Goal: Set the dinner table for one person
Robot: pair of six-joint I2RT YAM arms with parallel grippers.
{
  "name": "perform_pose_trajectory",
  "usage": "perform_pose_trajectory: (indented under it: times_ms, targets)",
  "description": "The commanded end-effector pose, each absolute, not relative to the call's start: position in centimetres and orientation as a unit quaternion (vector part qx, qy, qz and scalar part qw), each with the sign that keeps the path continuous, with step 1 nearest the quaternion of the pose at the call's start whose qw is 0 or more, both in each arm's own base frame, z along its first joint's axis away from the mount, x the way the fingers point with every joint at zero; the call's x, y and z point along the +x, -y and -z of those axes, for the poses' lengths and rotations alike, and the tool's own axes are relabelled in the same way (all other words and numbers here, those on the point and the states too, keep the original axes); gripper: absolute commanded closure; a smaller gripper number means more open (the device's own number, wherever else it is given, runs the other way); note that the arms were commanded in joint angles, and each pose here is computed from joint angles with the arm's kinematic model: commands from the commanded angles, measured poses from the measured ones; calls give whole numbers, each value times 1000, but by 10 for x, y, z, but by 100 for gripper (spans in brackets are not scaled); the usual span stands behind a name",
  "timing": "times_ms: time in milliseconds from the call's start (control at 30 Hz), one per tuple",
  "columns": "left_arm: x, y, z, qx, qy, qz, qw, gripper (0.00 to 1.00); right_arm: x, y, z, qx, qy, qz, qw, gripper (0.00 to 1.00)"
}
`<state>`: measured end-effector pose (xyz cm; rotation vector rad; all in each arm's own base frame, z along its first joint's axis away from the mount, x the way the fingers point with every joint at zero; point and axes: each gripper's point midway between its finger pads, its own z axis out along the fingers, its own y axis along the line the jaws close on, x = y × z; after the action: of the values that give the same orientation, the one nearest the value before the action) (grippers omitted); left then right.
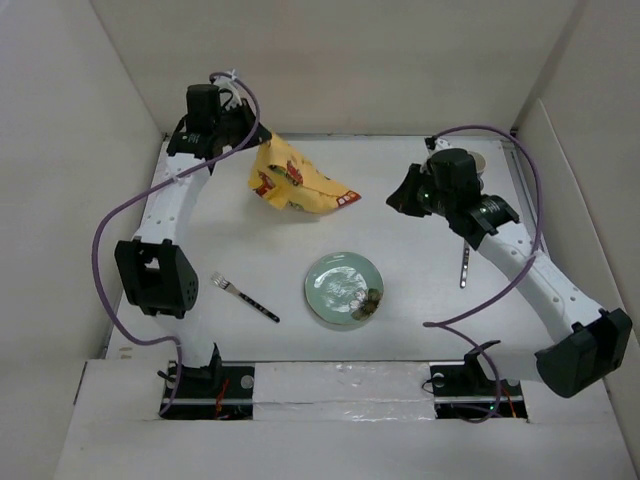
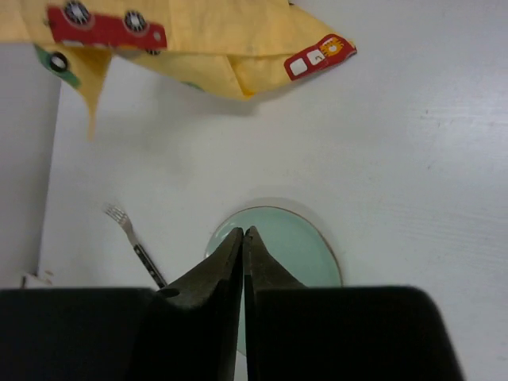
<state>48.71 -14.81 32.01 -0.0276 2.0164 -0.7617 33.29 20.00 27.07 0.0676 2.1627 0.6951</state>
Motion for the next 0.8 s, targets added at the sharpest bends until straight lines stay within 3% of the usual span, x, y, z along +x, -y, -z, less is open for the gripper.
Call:
perform_pose_trajectory:
  times_ms: [0, 133, 200, 267, 300, 333, 367, 400, 467, 500, 567, 600, 633, 667, 700, 767]
  targets:
    - [486, 134, -263, 2, -863, 266, 429, 100, 344, -204, -249, 36, -867, -266, 419, 100]
    - [465, 132, -213, 26, -905, 201, 375, 100, 360, -212, -211, 53, -880, -260, 394, 100]
    - [460, 116, -194, 6, -920, 146, 363, 100, 372, -219, -200, 59, -880, -264, 391, 95]
    - [456, 97, -190, -28, -924, 102, 369, 100, 387, -226, -184, 64, -888, -257, 376, 83]
    - [450, 90, -184, -38, -926, 86, 365, 89, 401, -229, -176, 74, -891, -247, 374, 76]
    - [450, 90, -188, -38, -925, 87, 369, 89, 404, -231, -183, 74, -887, -251, 380, 76]
    - [449, 84, -189, -44, -924, 71, 373, 80, 415, -230, -166, 82, -894, -233, 374, 65]
    - [448, 81, -192, -45, -923, 65, 376, 64, 421, -232, -162, 84, -897, -228, 370, 63]
    - [440, 72, -201, -67, -920, 50, 384, 44, 445, -249, -148, 81, -902, -224, 360, 52]
    - [440, 72, -201, -68, -920, 49, 384, 44, 445, -249, -148, 81, -902, -224, 359, 52]
    - [433, 60, -219, -100, -904, 31, 414, 44, 469, -255, -139, 88, -902, -212, 366, 58]
    - [424, 49, -205, -118, -906, 21, 407, 44, 473, -263, -138, 83, -902, -217, 364, 72]
    - [422, 42, -221, -152, -886, 31, 436, 45, 478, -268, -135, 82, -903, -220, 360, 96]
    - [418, 38, -219, -166, -882, 48, 438, 46, 492, -275, -148, 80, -896, -227, 373, 100]
    - [408, 21, -198, -193, -886, 47, 420, 50, 496, -277, -125, 80, -907, -214, 353, 100]
    - [401, 20, -190, -216, -879, 81, 418, 64, 507, -282, -121, 77, -908, -212, 352, 100]
